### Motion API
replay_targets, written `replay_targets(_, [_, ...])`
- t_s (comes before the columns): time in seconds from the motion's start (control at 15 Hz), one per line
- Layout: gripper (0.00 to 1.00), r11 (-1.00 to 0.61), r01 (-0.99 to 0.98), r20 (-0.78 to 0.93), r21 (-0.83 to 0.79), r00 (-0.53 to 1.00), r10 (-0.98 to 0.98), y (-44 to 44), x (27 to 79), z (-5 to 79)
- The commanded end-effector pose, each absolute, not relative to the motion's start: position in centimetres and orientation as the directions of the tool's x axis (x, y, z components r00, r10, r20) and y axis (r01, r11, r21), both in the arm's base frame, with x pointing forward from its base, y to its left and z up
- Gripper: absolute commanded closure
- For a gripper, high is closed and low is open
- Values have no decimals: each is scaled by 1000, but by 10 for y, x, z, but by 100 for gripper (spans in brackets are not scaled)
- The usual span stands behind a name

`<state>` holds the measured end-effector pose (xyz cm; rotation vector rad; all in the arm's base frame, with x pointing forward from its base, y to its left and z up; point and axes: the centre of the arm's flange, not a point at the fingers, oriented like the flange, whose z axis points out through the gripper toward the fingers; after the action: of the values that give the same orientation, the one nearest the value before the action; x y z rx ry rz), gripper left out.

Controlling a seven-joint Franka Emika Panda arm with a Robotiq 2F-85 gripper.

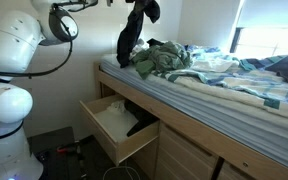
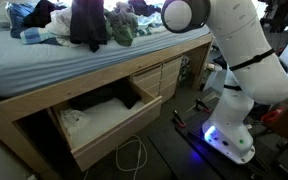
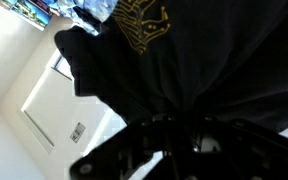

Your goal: Move the object from the drawer and put it on the bed

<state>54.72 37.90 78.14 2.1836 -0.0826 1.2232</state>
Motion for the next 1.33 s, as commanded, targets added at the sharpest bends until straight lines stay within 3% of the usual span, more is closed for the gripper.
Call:
replay_targets(0.0, [96, -830, -399, 859, 389, 484, 170, 379, 594, 822])
replay_targets(0.53, [96, -916, -395, 848, 70, 507, -154, 337, 688, 716])
replay_targets(1.2, [96, -960, -277, 664, 43, 726, -180, 377, 703, 617])
replay_targets(1.27, [72, -961, -272, 650, 45, 739, -179, 378, 702, 616])
